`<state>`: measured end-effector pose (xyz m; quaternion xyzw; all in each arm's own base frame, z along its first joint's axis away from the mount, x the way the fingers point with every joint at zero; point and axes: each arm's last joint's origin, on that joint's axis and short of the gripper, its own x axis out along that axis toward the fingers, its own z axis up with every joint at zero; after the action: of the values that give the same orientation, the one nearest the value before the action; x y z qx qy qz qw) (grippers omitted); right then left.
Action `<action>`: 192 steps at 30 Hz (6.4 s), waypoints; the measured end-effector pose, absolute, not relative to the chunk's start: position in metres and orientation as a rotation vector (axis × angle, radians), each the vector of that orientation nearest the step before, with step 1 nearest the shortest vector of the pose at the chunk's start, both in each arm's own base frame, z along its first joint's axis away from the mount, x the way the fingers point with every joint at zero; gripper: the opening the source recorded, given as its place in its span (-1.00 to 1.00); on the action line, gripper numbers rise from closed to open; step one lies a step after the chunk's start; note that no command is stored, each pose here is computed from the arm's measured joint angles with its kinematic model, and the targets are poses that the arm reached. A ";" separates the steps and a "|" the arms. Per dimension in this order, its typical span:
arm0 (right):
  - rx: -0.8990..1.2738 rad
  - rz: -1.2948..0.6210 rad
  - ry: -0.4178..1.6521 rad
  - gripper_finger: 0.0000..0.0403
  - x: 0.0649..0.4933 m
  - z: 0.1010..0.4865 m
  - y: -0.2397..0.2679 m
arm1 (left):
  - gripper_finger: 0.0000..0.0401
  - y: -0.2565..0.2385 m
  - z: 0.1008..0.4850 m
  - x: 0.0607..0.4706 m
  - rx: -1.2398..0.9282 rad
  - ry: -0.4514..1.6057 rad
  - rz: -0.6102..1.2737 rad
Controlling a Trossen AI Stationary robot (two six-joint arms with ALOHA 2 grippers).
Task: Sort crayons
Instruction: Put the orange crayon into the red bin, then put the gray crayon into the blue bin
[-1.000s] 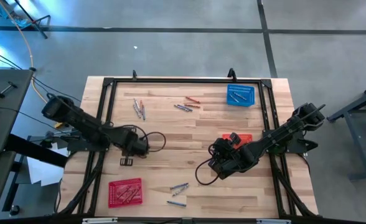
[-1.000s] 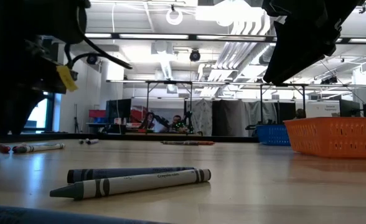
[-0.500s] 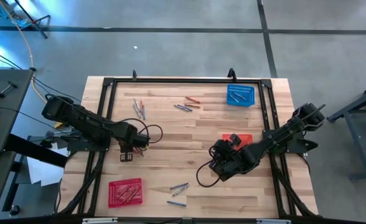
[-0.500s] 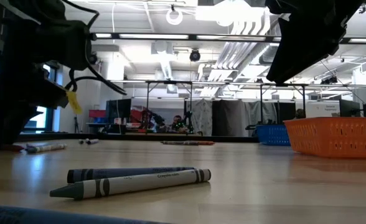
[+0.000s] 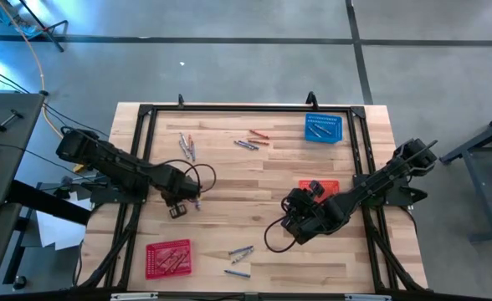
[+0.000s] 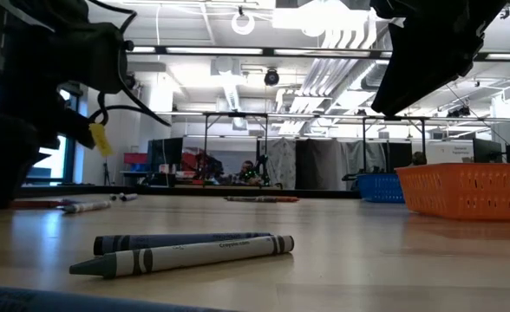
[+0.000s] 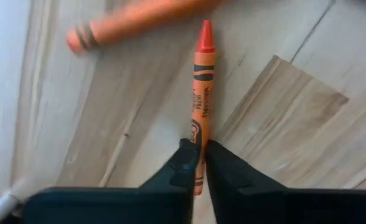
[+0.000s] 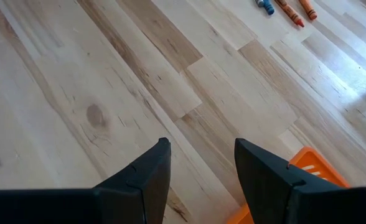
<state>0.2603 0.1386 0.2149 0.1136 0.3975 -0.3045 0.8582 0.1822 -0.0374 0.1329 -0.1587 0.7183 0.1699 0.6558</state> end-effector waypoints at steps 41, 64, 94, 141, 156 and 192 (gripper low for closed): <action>0.264 -0.364 0.871 -0.15 0.359 0.138 0.093 | -1.00 -0.232 0.258 0.149 -0.635 1.326 0.097; 0.201 -0.271 0.905 -0.15 0.363 0.142 0.079 | -0.65 -0.254 0.197 0.186 -0.611 1.528 0.158; 0.170 -0.450 0.843 -0.15 0.304 0.226 0.087 | -0.73 -0.163 0.263 0.217 -0.182 0.773 0.451; 0.205 -0.508 0.774 -0.15 0.272 0.242 0.119 | -0.41 -0.024 0.144 0.354 -0.246 1.144 0.372; 0.202 -0.507 0.774 -0.15 0.272 0.242 0.119 | -0.42 -0.010 0.145 0.355 -0.277 1.126 0.444; 0.191 -0.508 0.775 -0.15 0.272 0.241 0.119 | -0.42 -0.084 0.160 0.353 0.110 1.040 0.009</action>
<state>0.2715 0.1193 0.2415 0.0920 0.3732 -0.2445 0.8902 0.3528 -0.0842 0.1603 0.0525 0.4966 0.0043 0.8664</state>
